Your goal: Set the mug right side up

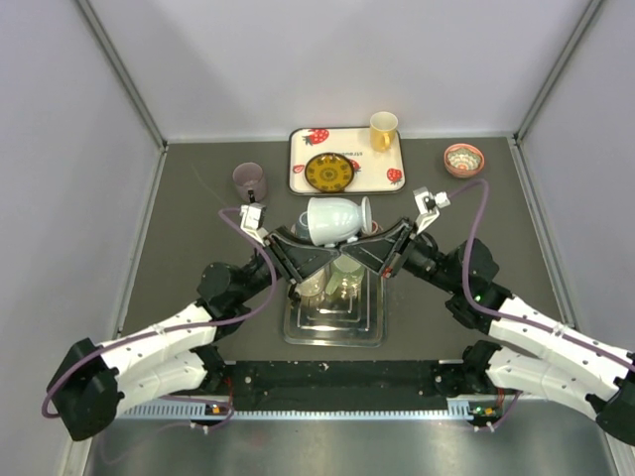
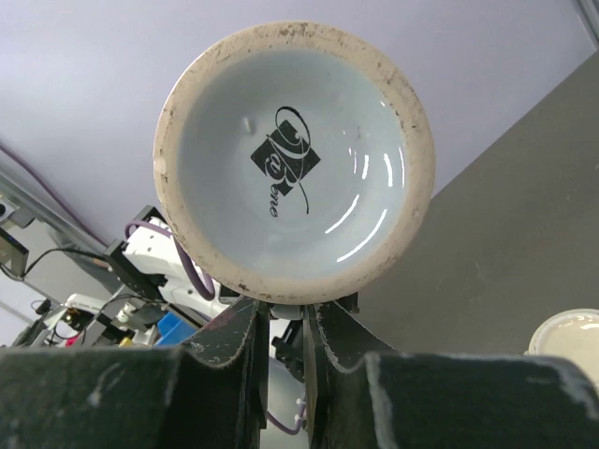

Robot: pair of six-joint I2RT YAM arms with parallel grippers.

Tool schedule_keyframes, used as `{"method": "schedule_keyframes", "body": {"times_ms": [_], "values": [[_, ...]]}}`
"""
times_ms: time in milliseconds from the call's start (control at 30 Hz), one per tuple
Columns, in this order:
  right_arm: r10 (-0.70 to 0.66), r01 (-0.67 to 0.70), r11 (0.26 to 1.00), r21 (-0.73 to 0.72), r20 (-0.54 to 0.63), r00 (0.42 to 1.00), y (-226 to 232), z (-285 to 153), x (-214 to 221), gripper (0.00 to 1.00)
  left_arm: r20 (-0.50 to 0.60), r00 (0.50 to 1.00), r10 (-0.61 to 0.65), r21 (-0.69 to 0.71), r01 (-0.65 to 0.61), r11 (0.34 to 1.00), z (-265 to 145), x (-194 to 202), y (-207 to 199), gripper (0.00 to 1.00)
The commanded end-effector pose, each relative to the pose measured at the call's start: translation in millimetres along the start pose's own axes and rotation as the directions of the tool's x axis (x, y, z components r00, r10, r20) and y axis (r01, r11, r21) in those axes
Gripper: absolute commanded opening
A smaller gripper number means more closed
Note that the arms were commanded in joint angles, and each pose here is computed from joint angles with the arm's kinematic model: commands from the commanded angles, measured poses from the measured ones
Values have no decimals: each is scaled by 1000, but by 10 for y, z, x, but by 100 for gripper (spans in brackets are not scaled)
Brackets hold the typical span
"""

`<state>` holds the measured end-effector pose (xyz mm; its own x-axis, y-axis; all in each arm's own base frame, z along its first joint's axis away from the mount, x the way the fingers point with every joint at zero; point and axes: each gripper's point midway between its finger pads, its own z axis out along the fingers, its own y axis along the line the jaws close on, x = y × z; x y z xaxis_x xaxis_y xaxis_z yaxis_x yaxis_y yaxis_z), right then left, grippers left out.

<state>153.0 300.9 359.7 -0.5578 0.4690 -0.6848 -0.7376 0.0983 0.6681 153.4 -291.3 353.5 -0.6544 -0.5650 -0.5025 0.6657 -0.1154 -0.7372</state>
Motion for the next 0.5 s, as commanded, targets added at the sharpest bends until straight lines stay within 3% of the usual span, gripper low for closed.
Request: {"method": "schedule_keyframes", "body": {"times_ms": [0, 33, 100, 167, 200, 433, 467], "values": [[-56, 57, 998, 7, -31, 998, -88, -36, 96, 0, 112, 994, 4, 216, -28, 976, 71, -330, -626, 46], [-62, 63, 998, 18, -43, 997, -130, -43, 131, 0, 113, 994, -8, 221, -17, 975, 72, -338, -635, 46], [-67, 68, 997, 22, -45, 997, -141, -50, 137, 0, 115, 993, -15, 229, -12, 973, 77, -342, -642, 33], [-78, 80, 996, 32, -51, 996, -170, -60, 153, 0, 114, 993, -26, 235, -1, 972, 82, -342, -642, 17], [-79, 81, 996, 36, -56, 995, -184, -64, 166, 0, 115, 993, -27, 239, -2, 971, 84, -349, -657, 0], [-112, 117, 992, 54, -82, 990, -209, -114, 192, 0, 94, 996, 10, 195, -28, 980, 115, -328, -621, 0], [-118, 124, 991, 58, -88, 989, -206, -121, 189, 0, 64, 998, 11, 118, -19, 993, 155, -287, -477, 0]]}}
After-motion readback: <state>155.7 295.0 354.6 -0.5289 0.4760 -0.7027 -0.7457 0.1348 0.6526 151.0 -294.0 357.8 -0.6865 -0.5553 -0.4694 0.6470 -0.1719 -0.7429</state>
